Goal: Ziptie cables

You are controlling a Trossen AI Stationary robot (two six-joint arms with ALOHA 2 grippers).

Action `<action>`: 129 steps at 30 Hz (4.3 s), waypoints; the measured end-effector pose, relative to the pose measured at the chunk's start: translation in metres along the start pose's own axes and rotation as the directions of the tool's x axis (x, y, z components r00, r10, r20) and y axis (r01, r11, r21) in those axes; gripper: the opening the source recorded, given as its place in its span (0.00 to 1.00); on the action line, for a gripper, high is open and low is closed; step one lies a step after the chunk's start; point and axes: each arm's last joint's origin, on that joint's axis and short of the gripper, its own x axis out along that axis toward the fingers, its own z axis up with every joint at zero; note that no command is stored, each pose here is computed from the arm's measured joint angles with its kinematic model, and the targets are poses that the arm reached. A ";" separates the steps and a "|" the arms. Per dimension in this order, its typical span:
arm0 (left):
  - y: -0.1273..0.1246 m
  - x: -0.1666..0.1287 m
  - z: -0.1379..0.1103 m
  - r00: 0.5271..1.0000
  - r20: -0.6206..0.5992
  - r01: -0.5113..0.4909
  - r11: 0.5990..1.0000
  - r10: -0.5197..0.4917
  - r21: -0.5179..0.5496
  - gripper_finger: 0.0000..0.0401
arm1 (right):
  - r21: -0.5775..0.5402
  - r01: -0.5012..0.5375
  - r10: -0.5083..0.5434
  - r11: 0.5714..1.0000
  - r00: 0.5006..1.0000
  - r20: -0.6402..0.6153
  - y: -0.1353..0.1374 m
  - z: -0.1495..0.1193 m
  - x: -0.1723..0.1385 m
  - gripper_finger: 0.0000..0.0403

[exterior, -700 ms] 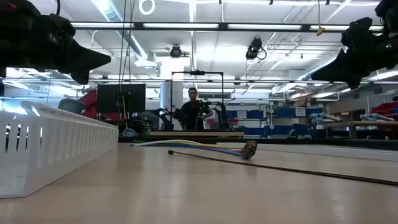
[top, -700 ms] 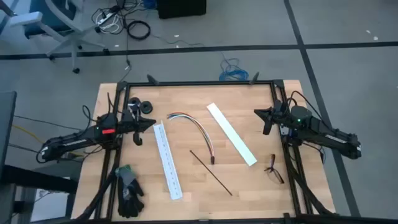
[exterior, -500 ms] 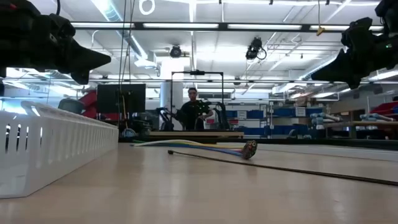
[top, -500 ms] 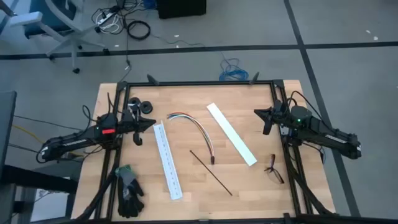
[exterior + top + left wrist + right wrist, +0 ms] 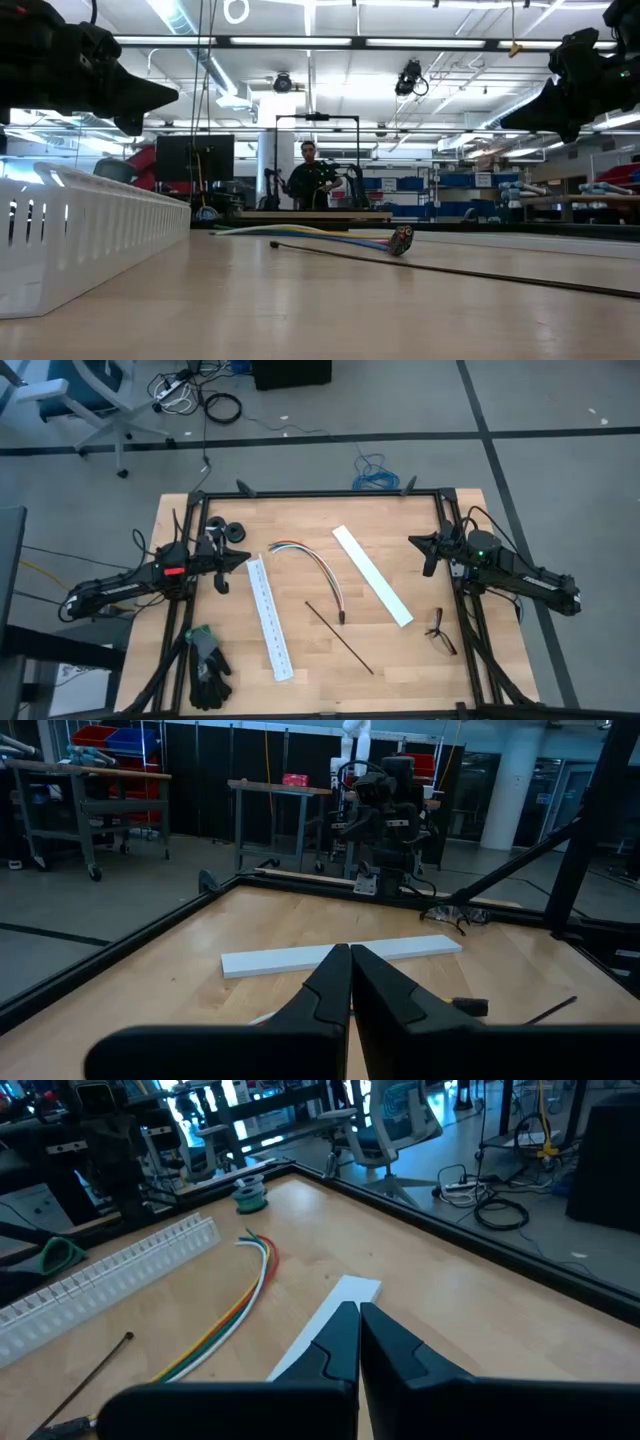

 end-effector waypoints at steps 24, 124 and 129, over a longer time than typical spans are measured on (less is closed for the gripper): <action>0.000 0.000 0.000 1.000 0.000 0.000 1.000 0.000 0.000 0.05 | 0.000 0.000 0.000 1.000 1.000 0.000 0.000 0.000 0.000 0.01; 0.000 0.000 0.005 0.998 0.051 -0.021 1.000 0.021 0.004 0.05 | 0.000 0.000 0.000 1.000 1.000 0.000 0.000 0.000 0.000 0.01; 0.000 0.000 0.005 0.998 0.056 -0.022 0.999 0.020 0.033 0.05 | 0.000 0.000 0.000 1.000 1.000 0.000 0.000 0.000 0.000 0.01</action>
